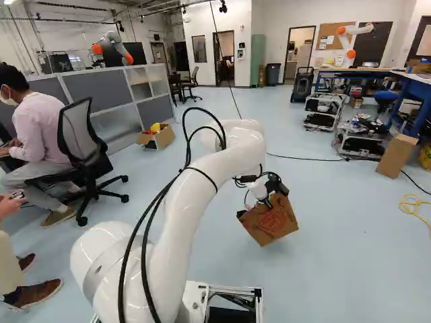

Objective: Pick up the grocery bag from the ground

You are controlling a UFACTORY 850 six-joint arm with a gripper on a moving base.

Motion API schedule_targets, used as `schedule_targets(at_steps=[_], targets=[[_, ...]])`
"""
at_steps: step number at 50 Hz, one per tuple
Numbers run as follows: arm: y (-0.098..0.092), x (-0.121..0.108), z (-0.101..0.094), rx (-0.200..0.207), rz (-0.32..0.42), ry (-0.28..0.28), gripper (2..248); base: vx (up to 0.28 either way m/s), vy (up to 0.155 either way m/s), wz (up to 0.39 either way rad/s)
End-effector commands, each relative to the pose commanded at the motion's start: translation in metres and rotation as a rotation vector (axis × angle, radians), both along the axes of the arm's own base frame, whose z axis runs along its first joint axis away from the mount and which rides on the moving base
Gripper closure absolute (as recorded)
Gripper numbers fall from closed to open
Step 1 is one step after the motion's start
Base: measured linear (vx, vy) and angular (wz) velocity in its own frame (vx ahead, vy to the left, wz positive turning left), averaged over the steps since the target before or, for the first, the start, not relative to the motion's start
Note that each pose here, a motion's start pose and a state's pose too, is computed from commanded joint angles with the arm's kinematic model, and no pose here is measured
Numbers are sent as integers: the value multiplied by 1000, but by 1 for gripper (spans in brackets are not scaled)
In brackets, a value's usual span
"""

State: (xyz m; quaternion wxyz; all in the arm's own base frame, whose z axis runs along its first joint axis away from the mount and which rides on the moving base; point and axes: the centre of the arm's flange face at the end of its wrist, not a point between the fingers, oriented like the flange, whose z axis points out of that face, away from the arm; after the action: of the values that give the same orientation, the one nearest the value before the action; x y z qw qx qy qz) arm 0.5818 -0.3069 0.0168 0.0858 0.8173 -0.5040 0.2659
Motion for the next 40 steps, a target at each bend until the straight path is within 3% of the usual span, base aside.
schedule_targets(at_steps=[15,40], targets=[[22,-24,57,-145,6,-55,228,0,0,0],[79,-68,152,-358,59,-165,228,0,0,0]])
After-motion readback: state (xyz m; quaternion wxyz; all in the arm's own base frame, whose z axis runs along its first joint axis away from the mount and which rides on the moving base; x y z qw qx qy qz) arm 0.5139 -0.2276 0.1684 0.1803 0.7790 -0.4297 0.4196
